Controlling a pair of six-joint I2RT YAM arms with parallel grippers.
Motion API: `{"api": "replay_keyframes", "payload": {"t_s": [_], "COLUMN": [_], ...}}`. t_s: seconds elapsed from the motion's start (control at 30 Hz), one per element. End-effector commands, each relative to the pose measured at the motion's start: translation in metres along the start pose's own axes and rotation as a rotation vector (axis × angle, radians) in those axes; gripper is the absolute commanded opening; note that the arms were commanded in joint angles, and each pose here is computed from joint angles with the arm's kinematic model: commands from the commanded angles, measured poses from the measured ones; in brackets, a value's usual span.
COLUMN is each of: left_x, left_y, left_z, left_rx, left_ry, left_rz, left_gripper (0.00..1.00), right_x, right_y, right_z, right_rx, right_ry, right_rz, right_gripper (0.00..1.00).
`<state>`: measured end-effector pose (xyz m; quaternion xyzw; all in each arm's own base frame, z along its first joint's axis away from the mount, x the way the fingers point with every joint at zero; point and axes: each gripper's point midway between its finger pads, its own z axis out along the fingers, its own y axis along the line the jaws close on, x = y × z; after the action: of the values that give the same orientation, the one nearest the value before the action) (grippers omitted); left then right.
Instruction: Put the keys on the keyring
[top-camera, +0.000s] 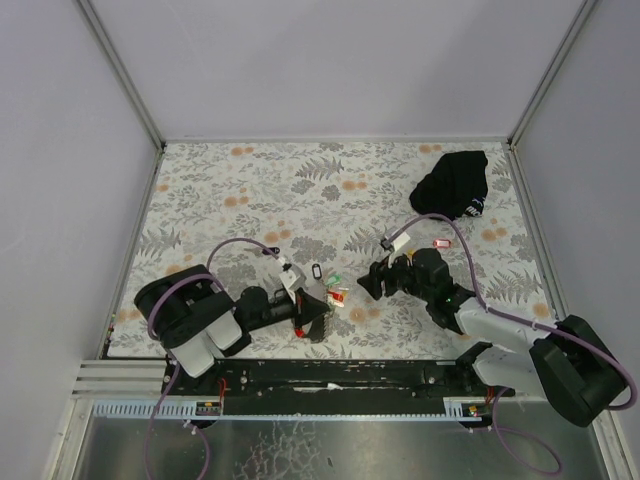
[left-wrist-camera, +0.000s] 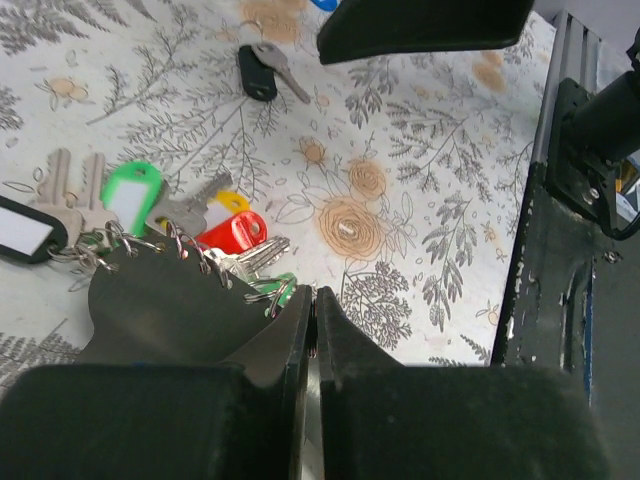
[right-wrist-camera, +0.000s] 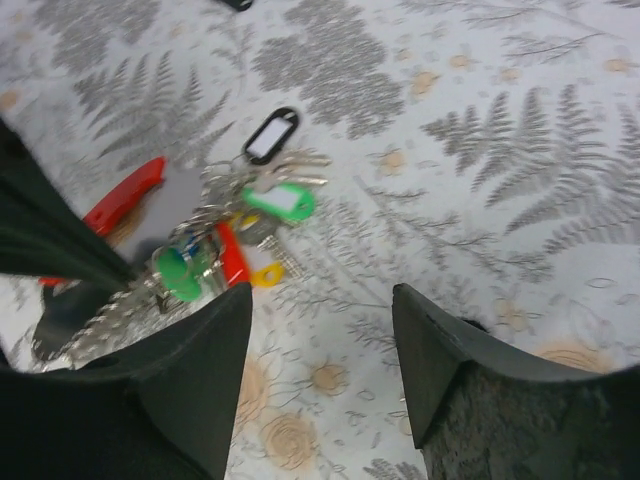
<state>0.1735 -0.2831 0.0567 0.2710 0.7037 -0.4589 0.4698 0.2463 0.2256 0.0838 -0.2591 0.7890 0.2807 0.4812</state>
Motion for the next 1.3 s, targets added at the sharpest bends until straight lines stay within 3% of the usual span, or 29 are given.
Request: {"api": "replay_keyframes", "payload": {"t_s": [0.0,0.27,0.5,0.73,1.07,1.27], "left_x": [-0.021,-0.03,-0.025,-0.036,-0.005,-0.005], "left_y": [-0.015,-0.013,-0.011,-0.015,-0.001,-0.001], "left_z": [0.007,0.009,0.015,0.011,0.017,0.01], "left_rx": [0.071,0.056,0.06,0.06,0.019,-0.003], "left_ry": [-0.087,-0.119,-0.103,-0.136,-0.045,-0.032], "left_rz": [0.03,0.046,0.047,0.052,-0.005,-0.016], "left_gripper": [0.0,0.0,0.0,0.0,0.06,0.16], "right_x": [-0.002,0.004,0.011,0.021,0.035,0.037], "right_y": [0.044,0.081,0.094,0.094,0.083,0.077], "right_z": [-0.006,-0.009,0.0,0.009,0.016,0.016], "right_rx": [-0.26,-0.504,-0.592,-0.604,-0.546,-0.502], "right_ry": [-0.047,-0.136,-0.179,-0.221,-0.215,-0.204], "right_rz": [-0.052,-0.073,-0.131,-0.151,-0.129,-0.144], "right_gripper": [0.64,0.57,0.52,0.51,0.49,0.49]}}
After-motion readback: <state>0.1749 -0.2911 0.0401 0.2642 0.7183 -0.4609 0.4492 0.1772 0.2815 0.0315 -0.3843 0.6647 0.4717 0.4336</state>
